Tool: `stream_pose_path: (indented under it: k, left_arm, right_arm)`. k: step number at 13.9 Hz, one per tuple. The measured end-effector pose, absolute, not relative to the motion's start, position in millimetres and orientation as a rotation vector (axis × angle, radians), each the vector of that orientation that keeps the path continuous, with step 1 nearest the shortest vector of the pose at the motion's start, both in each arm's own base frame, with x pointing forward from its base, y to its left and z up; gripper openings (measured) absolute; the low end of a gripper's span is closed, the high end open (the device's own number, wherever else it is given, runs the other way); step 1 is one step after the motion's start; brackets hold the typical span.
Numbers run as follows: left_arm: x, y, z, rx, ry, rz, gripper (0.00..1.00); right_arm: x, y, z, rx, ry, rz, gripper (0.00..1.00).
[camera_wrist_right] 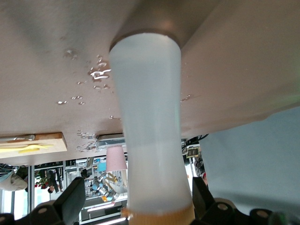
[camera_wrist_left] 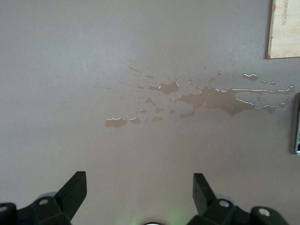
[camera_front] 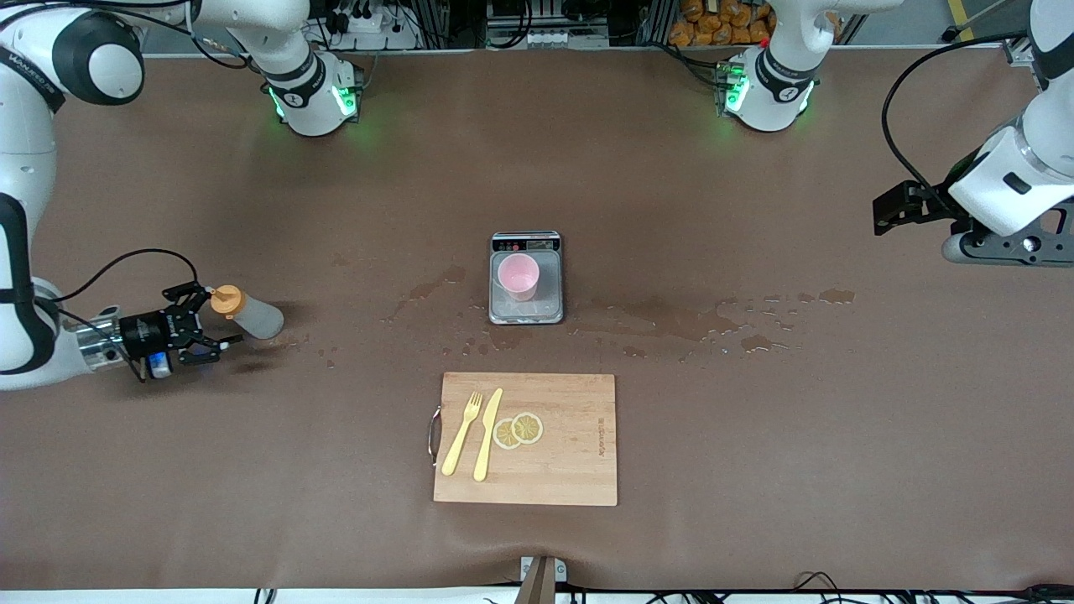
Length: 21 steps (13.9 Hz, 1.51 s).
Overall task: Add sauce to pink cup with both arms
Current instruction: 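Open the right gripper and withdraw it from the bottle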
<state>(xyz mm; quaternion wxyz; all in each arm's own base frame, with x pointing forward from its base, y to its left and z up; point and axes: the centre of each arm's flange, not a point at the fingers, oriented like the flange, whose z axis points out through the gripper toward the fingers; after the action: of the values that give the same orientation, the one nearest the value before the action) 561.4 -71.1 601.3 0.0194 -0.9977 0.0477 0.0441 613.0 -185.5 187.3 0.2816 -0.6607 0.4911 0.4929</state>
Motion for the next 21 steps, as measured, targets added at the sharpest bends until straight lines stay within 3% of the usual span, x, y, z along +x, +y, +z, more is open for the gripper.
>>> stream_pose_path:
  k: [8,15,21]
  left_arm:
    - [562,-71,601,-3.096,0.147,0.136,1.00]
    - [562,-71,601,-3.096,0.146,0.138,1.00]
    - [564,-71,599,-3.096,0.147,0.138,1.00]
  right_arm:
    - [652,-191,343,-2.026,1.196,1.107,1.00]
    - [677,-9,467,-2.540,0.998,0.893,1.00]
    - [665,48,534,-2.855,0.758,0.591,1.00]
